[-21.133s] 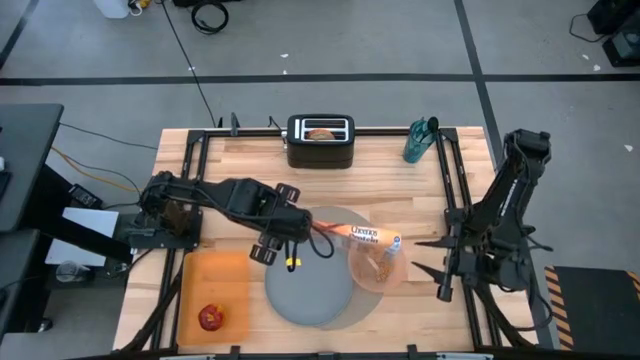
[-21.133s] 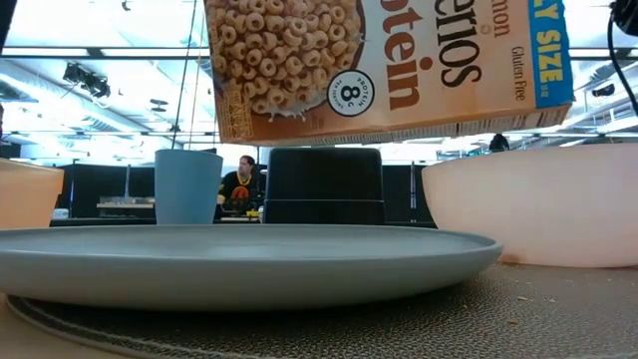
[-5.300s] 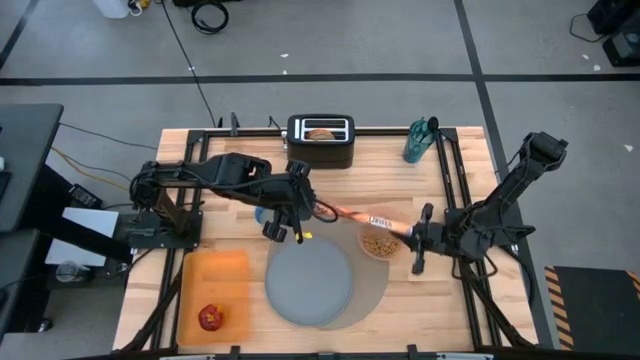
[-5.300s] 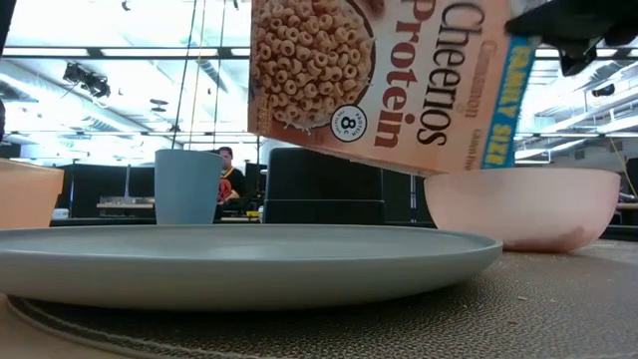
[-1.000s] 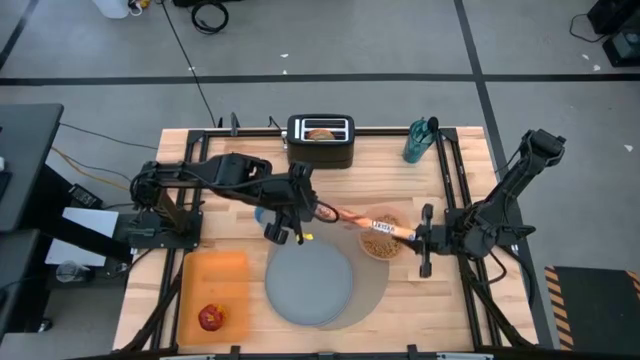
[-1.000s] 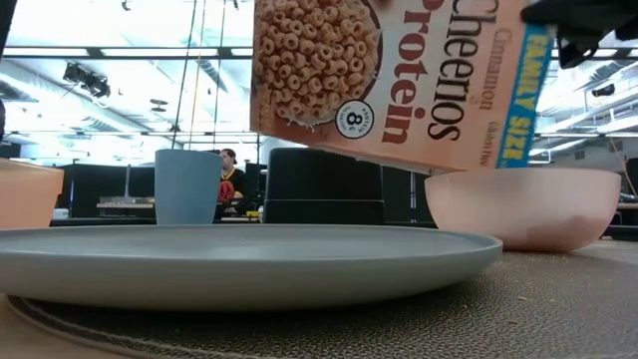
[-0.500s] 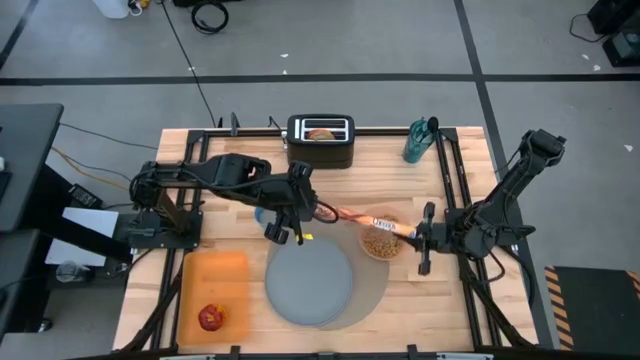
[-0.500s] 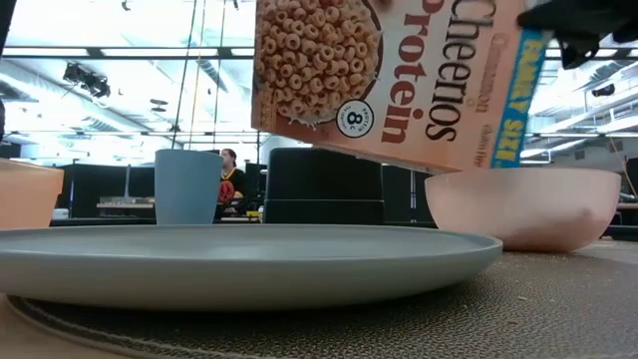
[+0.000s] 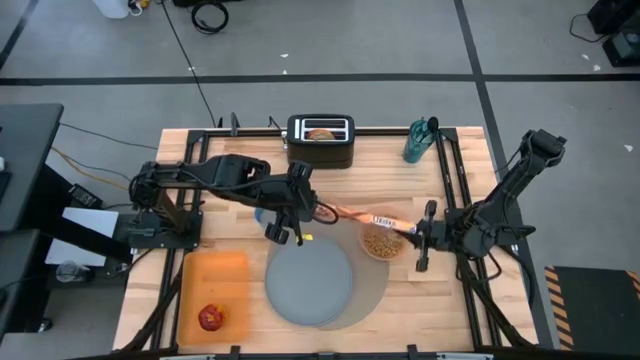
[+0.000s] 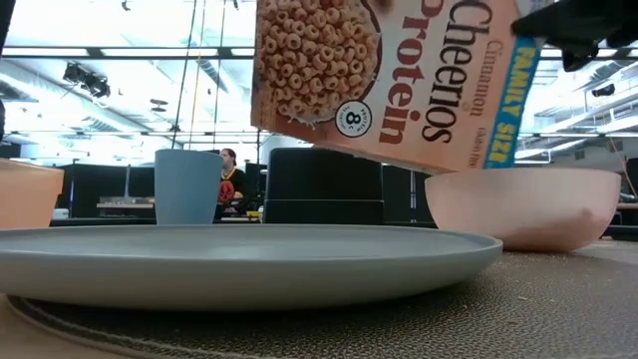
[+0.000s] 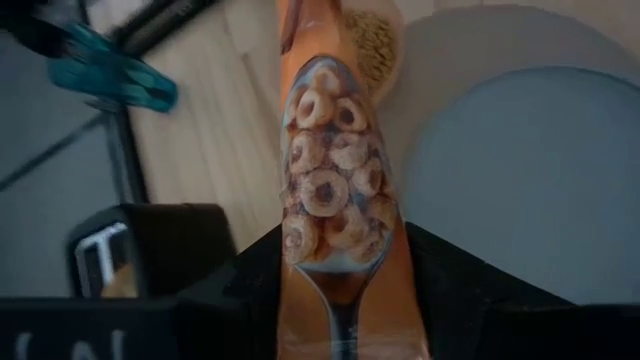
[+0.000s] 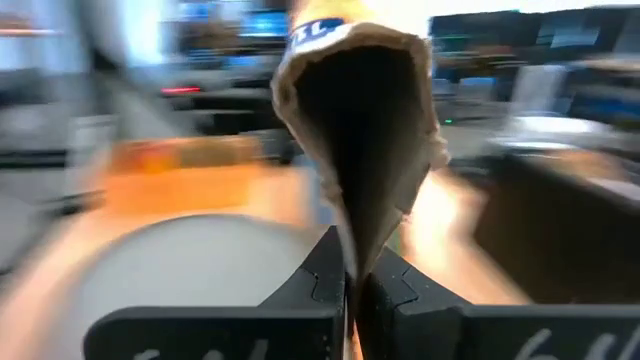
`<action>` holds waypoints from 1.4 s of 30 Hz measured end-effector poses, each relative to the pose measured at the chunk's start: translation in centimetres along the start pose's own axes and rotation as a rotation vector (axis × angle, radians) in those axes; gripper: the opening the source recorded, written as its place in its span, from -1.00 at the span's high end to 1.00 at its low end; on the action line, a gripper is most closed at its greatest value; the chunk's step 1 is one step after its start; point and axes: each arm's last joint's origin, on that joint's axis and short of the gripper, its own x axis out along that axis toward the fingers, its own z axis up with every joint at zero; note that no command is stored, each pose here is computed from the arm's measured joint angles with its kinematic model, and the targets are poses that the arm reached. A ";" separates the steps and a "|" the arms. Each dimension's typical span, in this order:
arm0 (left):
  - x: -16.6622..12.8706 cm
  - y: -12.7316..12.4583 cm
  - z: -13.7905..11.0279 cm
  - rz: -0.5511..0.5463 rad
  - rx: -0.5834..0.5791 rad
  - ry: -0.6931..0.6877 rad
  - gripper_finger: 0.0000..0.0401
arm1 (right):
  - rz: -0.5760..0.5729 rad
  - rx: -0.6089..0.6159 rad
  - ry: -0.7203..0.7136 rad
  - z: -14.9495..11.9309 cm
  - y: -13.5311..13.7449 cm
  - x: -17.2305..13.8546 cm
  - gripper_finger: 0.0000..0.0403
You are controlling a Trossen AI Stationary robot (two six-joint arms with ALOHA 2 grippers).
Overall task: Arrange a breakfast setting
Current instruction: Pour the cereal from the yellow cereal box into the orange bowl
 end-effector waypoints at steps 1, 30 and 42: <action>0.0 0.0 0.0 -0.012 0.002 0.002 0.10 | 0.055 -0.006 0.000 0.1 0.1 0.1 0.94; -2.6 1.1 0.4 0.038 -0.001 -0.081 0.10 | -0.064 -0.070 -0.096 1.7 -0.3 0.0 0.94; -4.6 3.3 0.3 0.083 0.008 -0.163 0.10 | -0.079 -0.054 -0.166 3.0 -0.8 -0.3 0.94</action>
